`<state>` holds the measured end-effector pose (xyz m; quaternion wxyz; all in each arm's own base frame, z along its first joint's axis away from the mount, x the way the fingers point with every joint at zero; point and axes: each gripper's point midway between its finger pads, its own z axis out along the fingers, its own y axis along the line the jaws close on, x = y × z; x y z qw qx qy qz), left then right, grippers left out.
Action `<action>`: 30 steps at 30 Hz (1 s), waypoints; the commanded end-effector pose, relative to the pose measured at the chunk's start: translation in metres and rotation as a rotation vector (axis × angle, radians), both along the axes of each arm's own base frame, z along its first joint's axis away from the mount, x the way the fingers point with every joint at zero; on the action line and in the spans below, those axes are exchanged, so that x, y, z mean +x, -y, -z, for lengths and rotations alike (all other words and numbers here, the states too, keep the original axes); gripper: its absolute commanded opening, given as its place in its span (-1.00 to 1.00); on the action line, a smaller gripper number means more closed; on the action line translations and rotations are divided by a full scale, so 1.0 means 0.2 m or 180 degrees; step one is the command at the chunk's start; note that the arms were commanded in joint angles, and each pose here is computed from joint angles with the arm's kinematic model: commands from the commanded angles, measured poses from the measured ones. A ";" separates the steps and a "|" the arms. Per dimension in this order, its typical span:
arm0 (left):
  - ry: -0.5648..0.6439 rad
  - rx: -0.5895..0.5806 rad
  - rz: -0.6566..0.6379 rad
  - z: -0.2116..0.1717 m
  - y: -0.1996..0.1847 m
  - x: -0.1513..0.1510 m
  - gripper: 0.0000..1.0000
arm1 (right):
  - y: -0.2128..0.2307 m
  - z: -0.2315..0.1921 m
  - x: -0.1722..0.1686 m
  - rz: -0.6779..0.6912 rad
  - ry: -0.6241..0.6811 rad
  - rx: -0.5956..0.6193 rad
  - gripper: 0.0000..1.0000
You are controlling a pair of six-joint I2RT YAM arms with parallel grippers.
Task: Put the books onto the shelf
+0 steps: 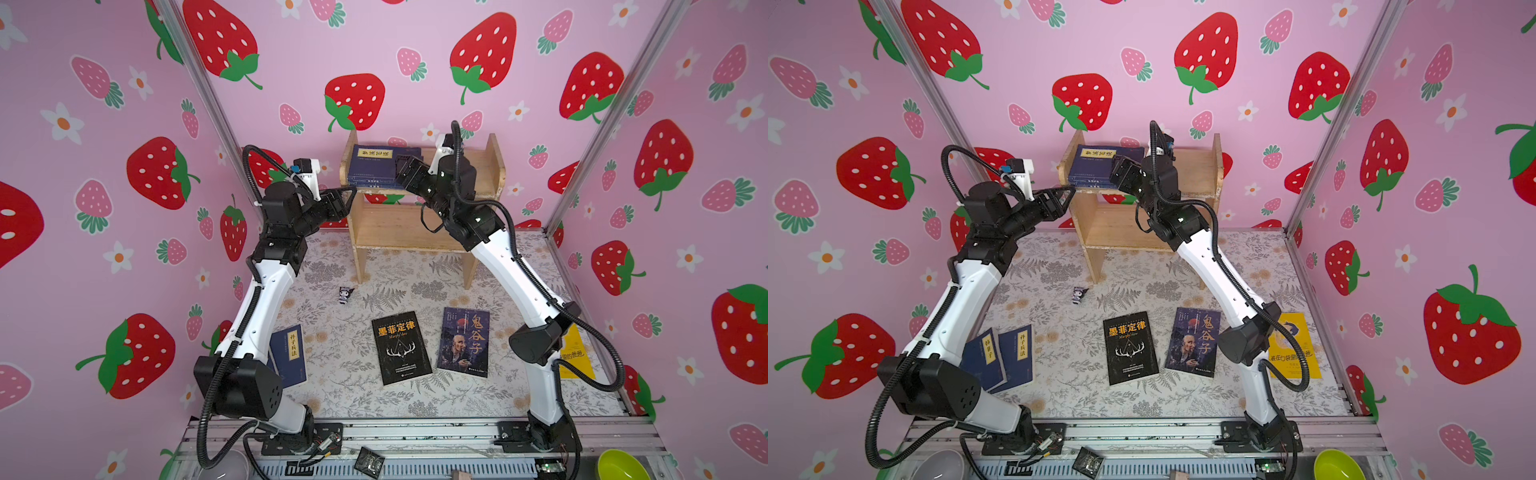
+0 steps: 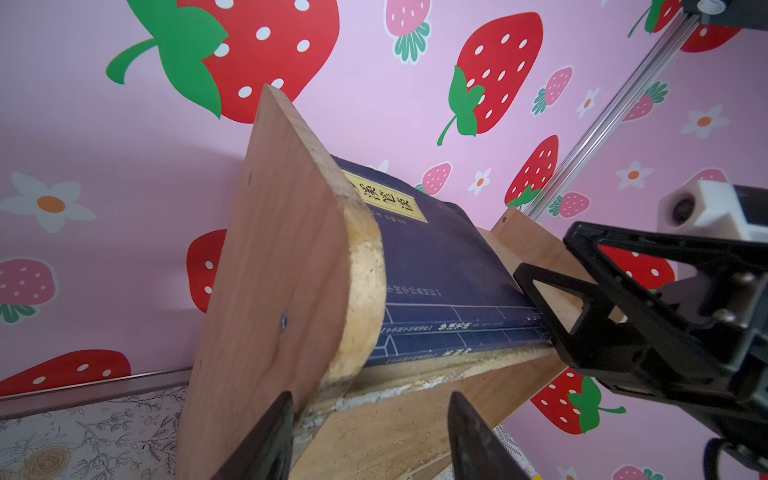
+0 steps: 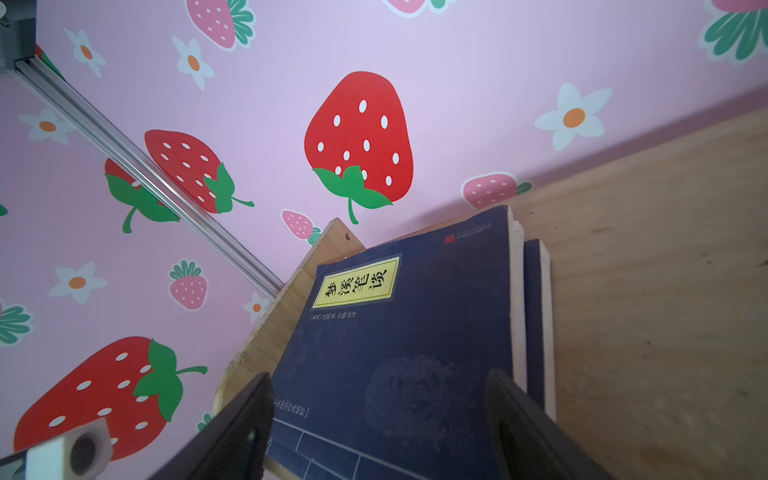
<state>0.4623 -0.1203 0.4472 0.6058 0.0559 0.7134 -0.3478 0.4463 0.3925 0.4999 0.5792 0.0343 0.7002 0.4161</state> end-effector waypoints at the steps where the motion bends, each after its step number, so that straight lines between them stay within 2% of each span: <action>1: 0.0342 -0.0068 0.0222 -0.20 0.07 -0.08 0.19 | -0.18 0.26 0.04 -0.0282 -0.0367 0.0000 0.62; 5: 0.0357 -0.0059 0.0177 -0.21 0.06 -0.09 0.19 | -0.17 0.23 0.03 -0.0275 -0.0316 0.0012 0.61; 12: 0.0374 0.0053 0.0059 -0.21 0.03 -0.11 0.22 | 0.09 0.04 0.00 0.0309 0.0074 -0.0299 0.64; 15: 0.0368 0.0100 0.0088 -0.21 0.04 -0.10 0.29 | 0.18 0.03 -0.03 0.0485 0.0037 -0.0506 0.67; 19: 0.0358 0.0096 0.0227 -0.22 0.08 -0.07 0.40 | 0.25 0.09 -0.07 0.0563 -0.0027 -0.0689 0.71; 25: 0.0371 -0.0104 0.0707 -0.26 0.24 -0.07 0.49 | 0.37 -0.01 -0.10 0.0546 0.0058 -0.0582 0.77; 30: 0.0351 -0.0158 0.0896 -0.29 0.37 -0.10 0.58 | 0.37 0.01 -0.11 0.0527 -0.0052 -0.0798 0.83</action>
